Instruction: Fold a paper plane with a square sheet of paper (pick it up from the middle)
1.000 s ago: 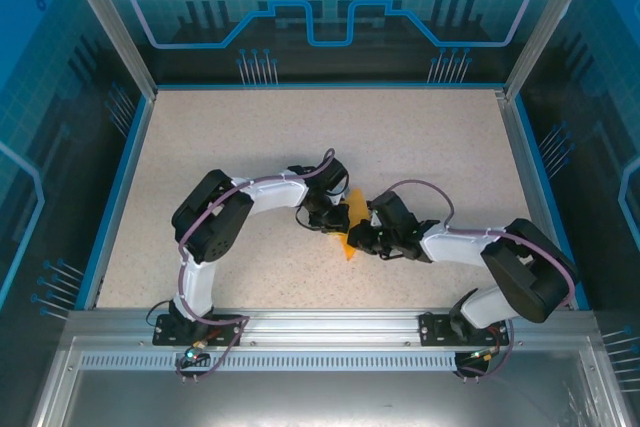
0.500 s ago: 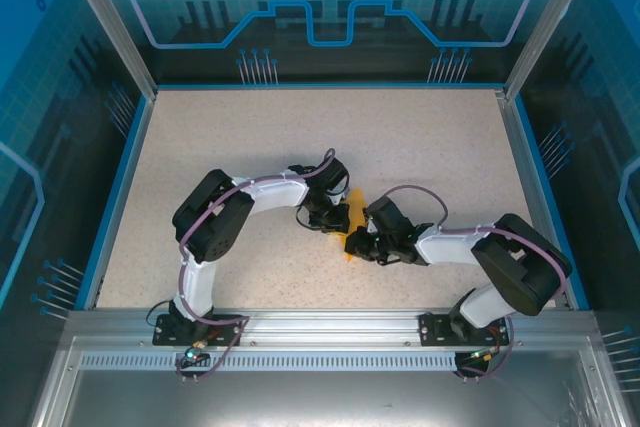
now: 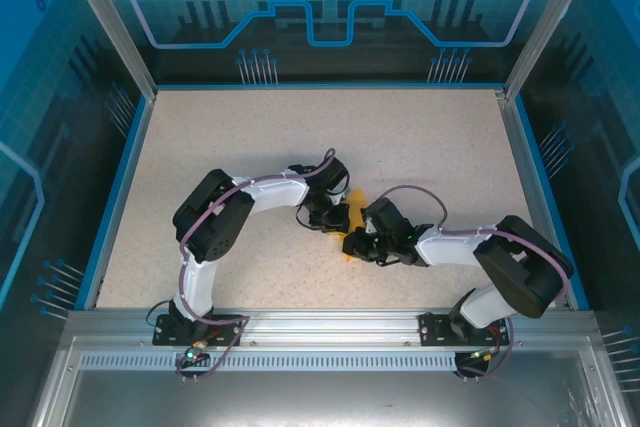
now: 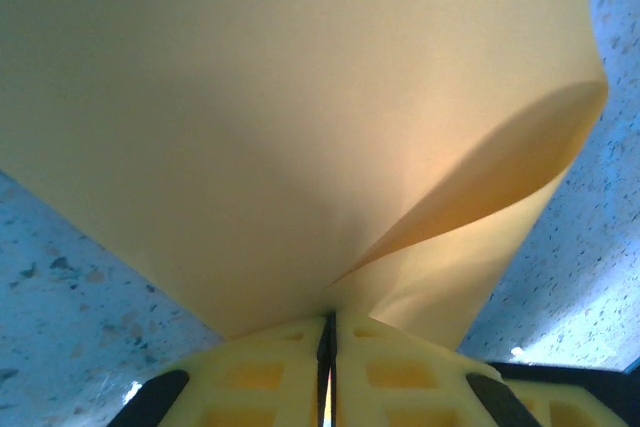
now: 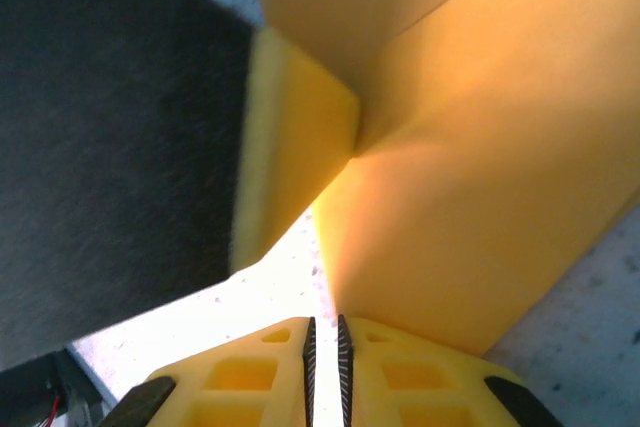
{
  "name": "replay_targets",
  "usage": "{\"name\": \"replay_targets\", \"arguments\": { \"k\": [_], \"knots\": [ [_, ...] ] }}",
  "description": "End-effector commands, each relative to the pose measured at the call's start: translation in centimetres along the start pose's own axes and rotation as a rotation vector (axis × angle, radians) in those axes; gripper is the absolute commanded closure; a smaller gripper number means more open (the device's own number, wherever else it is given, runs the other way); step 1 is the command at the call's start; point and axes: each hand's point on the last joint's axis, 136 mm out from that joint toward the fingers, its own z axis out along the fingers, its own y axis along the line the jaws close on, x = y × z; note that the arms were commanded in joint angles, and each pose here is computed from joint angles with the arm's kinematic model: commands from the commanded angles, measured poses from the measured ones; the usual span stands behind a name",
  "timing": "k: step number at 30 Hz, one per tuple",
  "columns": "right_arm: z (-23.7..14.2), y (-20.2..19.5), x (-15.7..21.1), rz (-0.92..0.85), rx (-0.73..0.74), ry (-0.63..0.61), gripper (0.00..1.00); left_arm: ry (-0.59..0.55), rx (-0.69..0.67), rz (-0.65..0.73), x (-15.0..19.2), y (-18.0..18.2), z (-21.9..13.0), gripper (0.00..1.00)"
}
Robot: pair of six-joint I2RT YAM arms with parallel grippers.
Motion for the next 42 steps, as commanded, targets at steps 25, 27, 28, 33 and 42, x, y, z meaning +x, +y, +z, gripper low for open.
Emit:
{"name": "replay_targets", "arguments": {
  "k": [25, 27, 28, 33, 42],
  "knots": [
    [-0.4, -0.1, 1.6, -0.004, -0.006, 0.023, 0.83, 0.102, -0.227, -0.045, 3.0, 7.2, 4.4, 0.89],
    [-0.3, -0.2, 1.7, -0.005, -0.004, 0.026, 0.83, 0.104, -0.229, -0.046, 3.0, 7.3, 4.5, 0.89],
    [-0.2, -0.2, 1.7, -0.005, -0.005, 0.028, 0.83, 0.103, -0.228, -0.046, 3.0, 7.2, 4.5, 0.89],
    [-0.1, 0.5, 1.5, -0.014, -0.021, 0.029, 0.83, 0.107, -0.227, -0.045, 3.0, 7.2, 4.6, 0.89],
    [0.2, 0.3, 1.6, -0.017, -0.011, 0.04, 0.83, 0.113, -0.234, -0.046, 3.2, 7.5, 4.7, 0.89]
  ]
}}
